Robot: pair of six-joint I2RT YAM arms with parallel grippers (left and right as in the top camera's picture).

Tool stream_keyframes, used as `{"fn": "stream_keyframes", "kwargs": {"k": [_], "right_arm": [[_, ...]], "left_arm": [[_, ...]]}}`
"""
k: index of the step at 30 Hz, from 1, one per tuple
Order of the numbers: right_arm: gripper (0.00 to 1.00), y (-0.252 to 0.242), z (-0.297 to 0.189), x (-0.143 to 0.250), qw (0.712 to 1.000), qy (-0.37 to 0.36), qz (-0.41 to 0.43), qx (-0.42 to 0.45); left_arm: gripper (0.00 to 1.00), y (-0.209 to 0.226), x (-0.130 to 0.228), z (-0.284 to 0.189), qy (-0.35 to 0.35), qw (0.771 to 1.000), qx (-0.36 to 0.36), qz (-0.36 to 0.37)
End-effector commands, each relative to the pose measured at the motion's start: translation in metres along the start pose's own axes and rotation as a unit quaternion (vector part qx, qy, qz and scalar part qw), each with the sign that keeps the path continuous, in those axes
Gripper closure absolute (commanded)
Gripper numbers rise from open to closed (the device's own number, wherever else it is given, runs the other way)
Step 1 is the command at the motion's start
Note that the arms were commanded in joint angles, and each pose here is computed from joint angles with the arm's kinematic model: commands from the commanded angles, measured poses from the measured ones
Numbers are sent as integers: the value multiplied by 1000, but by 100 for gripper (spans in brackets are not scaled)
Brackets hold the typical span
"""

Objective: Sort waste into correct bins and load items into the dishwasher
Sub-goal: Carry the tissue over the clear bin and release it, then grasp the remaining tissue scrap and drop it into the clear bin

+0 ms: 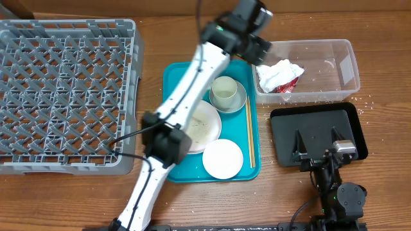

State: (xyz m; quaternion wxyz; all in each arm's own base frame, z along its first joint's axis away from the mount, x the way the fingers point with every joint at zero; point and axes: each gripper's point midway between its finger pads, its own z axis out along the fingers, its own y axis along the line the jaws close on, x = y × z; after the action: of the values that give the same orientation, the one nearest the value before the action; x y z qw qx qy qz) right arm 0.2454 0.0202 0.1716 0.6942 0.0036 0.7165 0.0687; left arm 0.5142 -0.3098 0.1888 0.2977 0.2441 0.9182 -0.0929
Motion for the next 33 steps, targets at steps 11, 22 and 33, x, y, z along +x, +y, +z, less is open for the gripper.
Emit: {"fn": "stream_keyframes", "kwargs": {"k": [11, 22, 33], "right_arm": [[0, 0, 0, 2, 1000, -1, -2, -1], [0, 0, 0, 2, 1000, -1, -2, -1], [0, 0, 0, 2, 1000, -1, -2, -1]], "left_arm": [[5, 143, 105, -30, 177, 981, -8, -78], [11, 121, 153, 40, 248, 963, 80, -63], [18, 99, 179, 95, 278, 954, 86, -76]]}}
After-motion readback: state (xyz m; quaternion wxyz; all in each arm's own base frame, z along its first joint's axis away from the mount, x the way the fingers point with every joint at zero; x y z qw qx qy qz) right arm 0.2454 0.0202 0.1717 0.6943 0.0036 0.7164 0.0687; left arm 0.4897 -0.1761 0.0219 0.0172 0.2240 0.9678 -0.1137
